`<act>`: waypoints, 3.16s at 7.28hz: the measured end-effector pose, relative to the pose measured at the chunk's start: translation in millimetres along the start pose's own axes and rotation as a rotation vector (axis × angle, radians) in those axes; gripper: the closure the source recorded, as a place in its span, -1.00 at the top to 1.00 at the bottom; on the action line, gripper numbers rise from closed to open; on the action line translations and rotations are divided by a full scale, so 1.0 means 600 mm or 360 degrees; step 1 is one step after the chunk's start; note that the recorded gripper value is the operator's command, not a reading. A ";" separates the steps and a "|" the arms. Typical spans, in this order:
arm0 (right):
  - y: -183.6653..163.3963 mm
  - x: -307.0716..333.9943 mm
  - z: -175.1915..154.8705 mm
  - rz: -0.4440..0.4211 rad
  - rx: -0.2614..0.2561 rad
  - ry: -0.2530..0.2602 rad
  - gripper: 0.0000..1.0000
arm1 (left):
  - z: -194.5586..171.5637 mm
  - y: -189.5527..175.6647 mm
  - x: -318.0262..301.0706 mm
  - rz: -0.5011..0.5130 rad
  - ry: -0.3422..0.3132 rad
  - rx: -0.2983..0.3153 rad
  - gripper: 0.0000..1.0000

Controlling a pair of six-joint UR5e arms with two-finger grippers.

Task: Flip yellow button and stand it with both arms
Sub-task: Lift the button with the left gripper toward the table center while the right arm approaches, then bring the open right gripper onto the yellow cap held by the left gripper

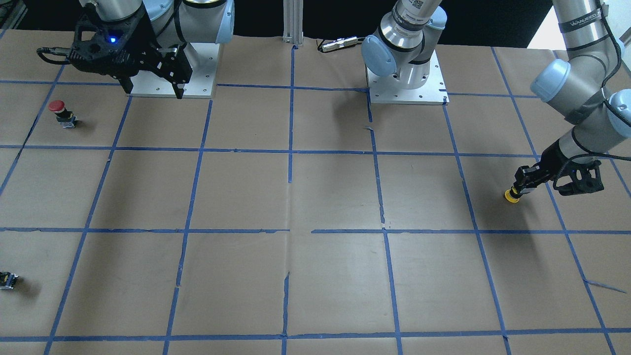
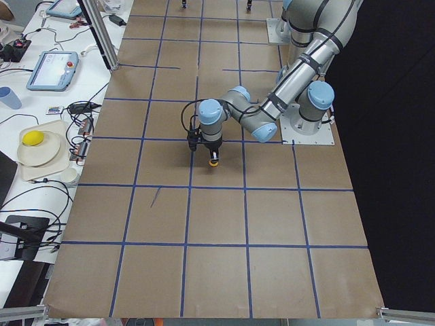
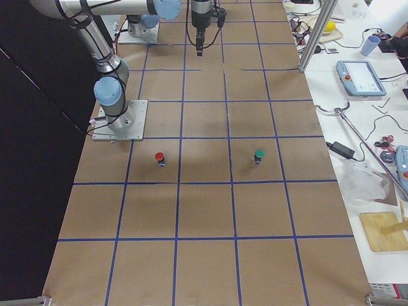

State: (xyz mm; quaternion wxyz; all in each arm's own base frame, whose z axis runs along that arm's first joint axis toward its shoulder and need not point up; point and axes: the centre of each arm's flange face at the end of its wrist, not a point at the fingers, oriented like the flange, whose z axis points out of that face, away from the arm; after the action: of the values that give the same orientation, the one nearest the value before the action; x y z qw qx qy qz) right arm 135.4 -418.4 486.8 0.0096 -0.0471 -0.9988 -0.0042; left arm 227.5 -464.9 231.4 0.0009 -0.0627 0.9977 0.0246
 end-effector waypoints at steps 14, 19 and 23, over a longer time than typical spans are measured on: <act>-0.037 -0.003 0.001 0.0694 -0.0165 -0.0523 1.00 | -0.354 0.238 0.681 0.0563 0.1862 -0.0027 -0.43; -0.013 -0.013 -0.085 0.1399 -0.0487 -0.1215 0.99 | -0.388 0.247 0.718 0.0481 0.2204 0.0034 -0.43; 0.040 -0.034 -0.100 0.1560 -0.0731 -0.1314 0.98 | -0.387 0.247 0.719 0.0448 0.2225 0.0016 -0.43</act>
State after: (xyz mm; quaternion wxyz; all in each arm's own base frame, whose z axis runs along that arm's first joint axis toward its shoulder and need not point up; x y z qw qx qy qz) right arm 159.3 -396.8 546.8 -0.3817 -0.4928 -0.7577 -0.1931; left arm -219.0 -383.7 468.5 -0.6419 0.0656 0.7635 -0.0262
